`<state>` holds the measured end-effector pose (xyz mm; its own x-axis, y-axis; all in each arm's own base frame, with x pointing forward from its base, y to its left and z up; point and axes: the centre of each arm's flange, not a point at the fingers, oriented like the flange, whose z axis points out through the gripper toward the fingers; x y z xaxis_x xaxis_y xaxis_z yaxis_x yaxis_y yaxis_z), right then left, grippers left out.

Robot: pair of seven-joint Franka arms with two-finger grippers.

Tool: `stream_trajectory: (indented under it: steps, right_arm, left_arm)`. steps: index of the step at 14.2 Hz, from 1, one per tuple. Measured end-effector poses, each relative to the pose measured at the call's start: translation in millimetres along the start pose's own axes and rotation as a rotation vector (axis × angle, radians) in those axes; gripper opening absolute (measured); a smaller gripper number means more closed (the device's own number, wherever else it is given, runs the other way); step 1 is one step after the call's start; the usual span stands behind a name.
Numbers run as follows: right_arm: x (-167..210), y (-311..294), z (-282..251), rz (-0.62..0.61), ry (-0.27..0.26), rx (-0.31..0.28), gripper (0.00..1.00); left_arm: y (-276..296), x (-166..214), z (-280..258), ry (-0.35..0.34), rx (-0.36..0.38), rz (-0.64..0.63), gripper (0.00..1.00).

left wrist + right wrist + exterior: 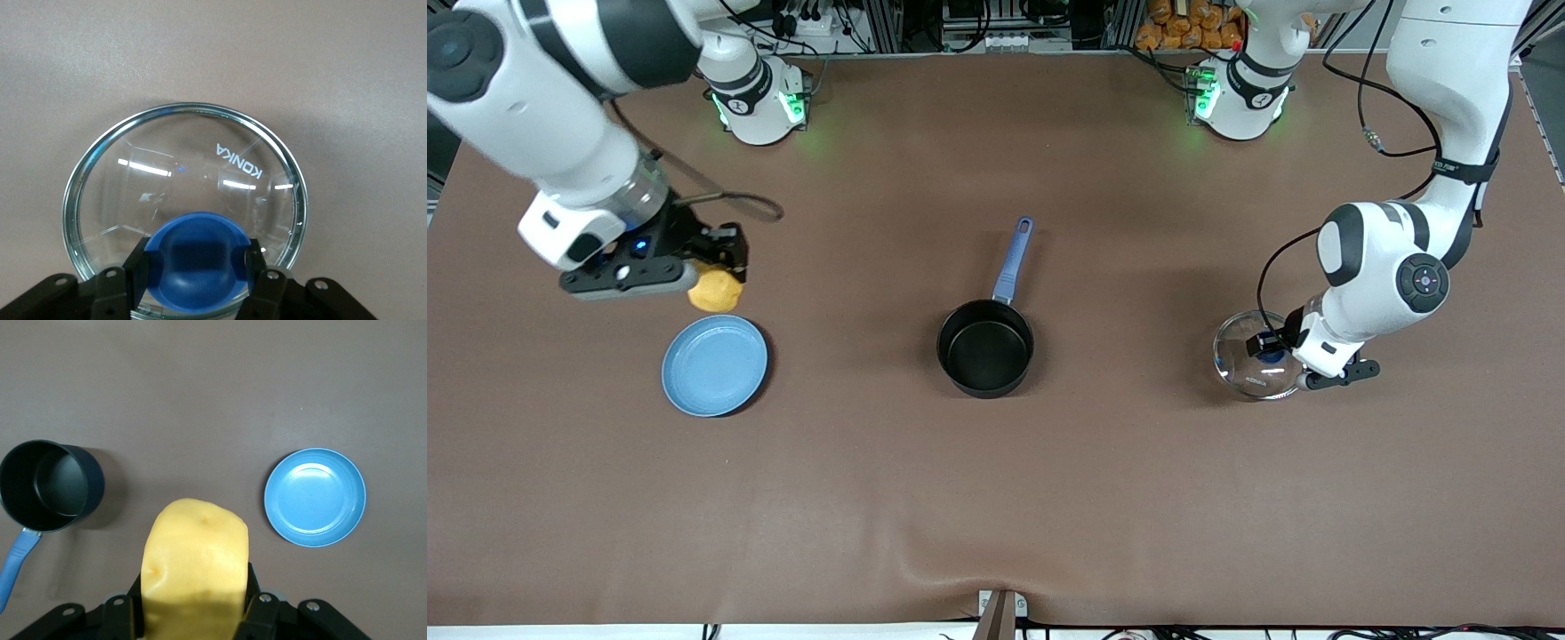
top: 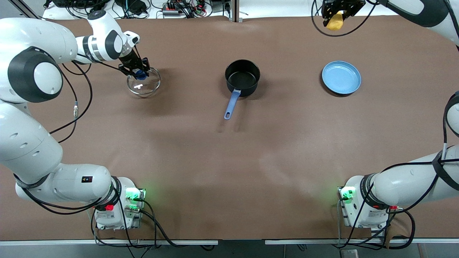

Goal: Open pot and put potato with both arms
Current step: 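Carry the potato over the saucepan with the right gripper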

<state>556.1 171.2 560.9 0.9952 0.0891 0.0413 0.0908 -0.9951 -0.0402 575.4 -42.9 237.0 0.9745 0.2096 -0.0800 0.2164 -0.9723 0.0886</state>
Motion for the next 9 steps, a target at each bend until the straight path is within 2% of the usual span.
stream_trajectory:
  steps: [5, 9]
  right_arm:
    - [9.1, 23.8, 12.2, 0.033, -0.018, -0.006, 0.55]
    - [-0.1, -31.4, 10.0, 0.083, -0.011, 0.0, 0.55]
  left_arm:
    - [-0.3, 0.3, 10.3, -0.006, 0.001, -0.001, 0.6]
    - [6.6, -1.0, 21.8, -0.01, -0.022, -0.01, 0.6]
